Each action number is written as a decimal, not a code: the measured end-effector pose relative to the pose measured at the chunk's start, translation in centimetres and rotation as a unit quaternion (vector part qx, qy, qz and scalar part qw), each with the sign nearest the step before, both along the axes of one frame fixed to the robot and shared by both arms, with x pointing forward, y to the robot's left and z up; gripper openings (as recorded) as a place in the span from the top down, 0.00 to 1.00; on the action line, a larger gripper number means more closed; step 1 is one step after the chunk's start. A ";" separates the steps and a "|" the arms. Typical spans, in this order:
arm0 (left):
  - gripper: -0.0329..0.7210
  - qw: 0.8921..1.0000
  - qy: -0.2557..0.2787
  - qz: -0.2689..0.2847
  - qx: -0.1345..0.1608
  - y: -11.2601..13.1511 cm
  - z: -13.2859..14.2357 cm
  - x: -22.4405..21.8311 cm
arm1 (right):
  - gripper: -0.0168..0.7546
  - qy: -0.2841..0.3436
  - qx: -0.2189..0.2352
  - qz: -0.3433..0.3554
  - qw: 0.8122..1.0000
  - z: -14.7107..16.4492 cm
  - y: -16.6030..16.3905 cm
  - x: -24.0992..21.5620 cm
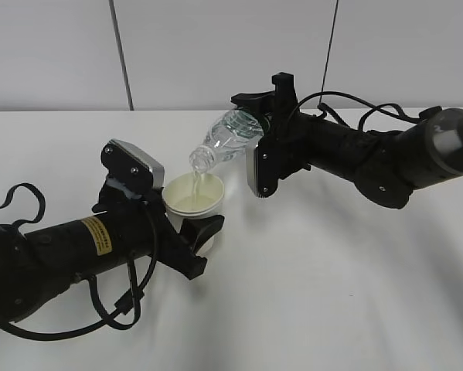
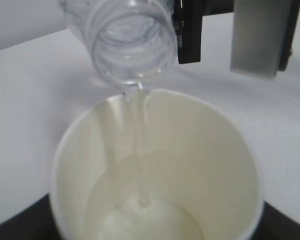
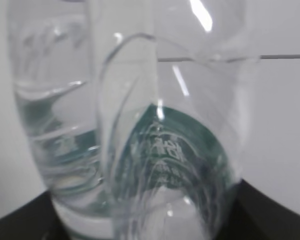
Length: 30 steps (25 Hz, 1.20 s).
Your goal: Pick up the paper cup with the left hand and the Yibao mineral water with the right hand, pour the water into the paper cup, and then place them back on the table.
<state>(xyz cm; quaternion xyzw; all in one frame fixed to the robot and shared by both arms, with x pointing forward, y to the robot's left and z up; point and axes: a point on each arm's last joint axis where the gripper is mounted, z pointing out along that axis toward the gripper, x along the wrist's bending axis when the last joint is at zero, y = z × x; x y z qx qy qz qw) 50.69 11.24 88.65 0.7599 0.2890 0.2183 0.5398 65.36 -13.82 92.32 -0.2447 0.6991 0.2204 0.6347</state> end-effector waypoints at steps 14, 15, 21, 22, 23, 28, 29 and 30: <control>0.37 1.000 0.000 0.027 -0.003 0.3 0.0 0.3 | 0.44 0.144 0.197 -0.025 0.970 0.2 0.0 0.1; 0.37 1.000 0.000 0.030 -0.004 0.3 0.0 0.4 | 0.44 0.161 0.223 -0.027 0.961 0.2 0.0 0.1; 0.37 0.999 -0.001 0.046 -0.011 0.5 0.1 0.5 | 0.44 0.247 0.348 -0.045 0.903 0.4 -0.2 0.2; 0.37 0.999 -0.003 0.050 -0.015 0.5 0.2 0.6 | 0.44 0.257 0.364 -0.049 0.894 0.4 -0.2 0.2; 0.37 0.998 -0.004 0.054 -0.018 0.6 0.3 0.7 | 0.44 0.265 0.380 -0.053 0.885 0.4 -0.3 0.3; 0.37 0.997 -0.003 0.077 -0.026 1.0 0.3 1.0 | 0.44 0.302 0.451 -0.090 0.835 -0.2 -1.0 -0.1; 0.37 0.996 -0.003 0.083 -0.027 1.3 0.3 1.2 | 0.44 0.310 0.462 -0.096 0.825 -0.4 -1.1 -0.3; 0.37 0.996 -0.003 0.088 -0.026 1.5 0.3 1.3 | 0.44 0.317 0.473 -0.103 0.816 -0.5 -1.3 -0.5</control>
